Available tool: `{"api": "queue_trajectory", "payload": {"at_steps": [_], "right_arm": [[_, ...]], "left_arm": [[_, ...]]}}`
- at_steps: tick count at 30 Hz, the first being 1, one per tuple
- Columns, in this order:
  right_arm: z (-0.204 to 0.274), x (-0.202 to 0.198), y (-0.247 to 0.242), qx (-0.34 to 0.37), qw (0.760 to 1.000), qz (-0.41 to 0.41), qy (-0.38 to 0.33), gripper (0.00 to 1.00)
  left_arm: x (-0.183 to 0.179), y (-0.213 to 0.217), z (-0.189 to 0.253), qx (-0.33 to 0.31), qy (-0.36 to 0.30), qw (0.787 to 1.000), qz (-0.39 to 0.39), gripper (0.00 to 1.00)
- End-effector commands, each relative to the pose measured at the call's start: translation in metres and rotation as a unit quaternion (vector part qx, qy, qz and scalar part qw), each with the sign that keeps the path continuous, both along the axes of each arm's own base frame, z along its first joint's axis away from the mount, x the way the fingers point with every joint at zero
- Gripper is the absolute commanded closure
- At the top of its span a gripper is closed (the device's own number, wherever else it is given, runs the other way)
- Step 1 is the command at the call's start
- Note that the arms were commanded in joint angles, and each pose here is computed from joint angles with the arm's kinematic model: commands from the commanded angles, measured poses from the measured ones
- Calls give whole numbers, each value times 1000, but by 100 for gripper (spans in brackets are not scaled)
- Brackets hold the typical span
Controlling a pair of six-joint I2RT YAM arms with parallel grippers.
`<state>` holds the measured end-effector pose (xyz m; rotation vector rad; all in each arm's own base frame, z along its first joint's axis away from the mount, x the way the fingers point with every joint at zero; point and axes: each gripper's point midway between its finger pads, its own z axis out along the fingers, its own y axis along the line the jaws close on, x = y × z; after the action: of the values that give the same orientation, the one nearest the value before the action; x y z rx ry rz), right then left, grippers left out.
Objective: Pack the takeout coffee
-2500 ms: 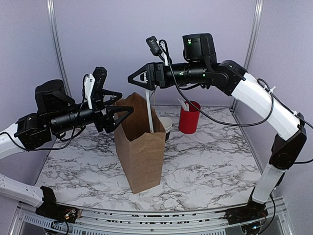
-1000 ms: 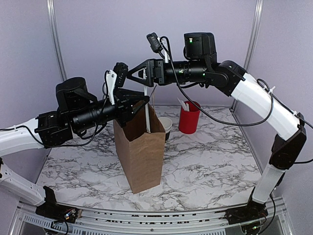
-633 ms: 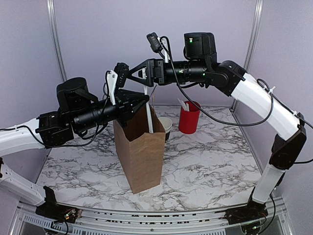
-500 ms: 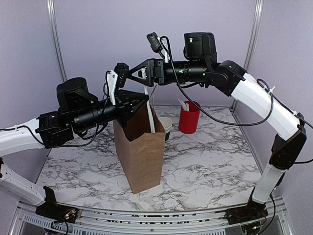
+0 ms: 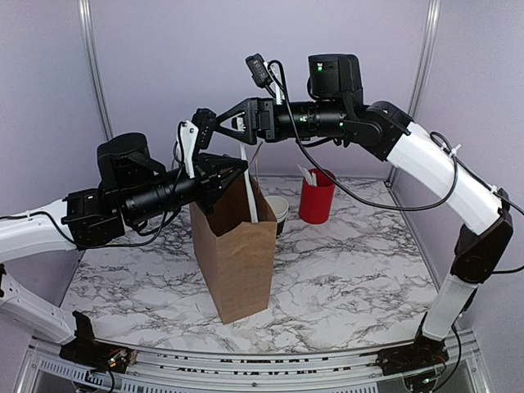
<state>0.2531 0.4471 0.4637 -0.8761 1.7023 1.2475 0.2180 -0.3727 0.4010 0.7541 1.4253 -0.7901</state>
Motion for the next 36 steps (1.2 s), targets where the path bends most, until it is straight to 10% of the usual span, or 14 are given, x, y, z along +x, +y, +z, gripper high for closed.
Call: {"api": "queue_trajectory", "payload": {"at_steps": [1, 21, 36], "right_arm": [[21, -2, -1, 24, 999, -2, -20, 10], [59, -3, -37, 56, 993, -64, -86, 8], [56, 6, -49, 44, 989, -105, -95, 7]], "left_arm": [[2, -2, -3, -5, 0, 1000, 6, 100], [10, 3, -9, -2, 7, 999, 35, 97], [13, 12, 0, -18, 9, 998, 53, 58]]}}
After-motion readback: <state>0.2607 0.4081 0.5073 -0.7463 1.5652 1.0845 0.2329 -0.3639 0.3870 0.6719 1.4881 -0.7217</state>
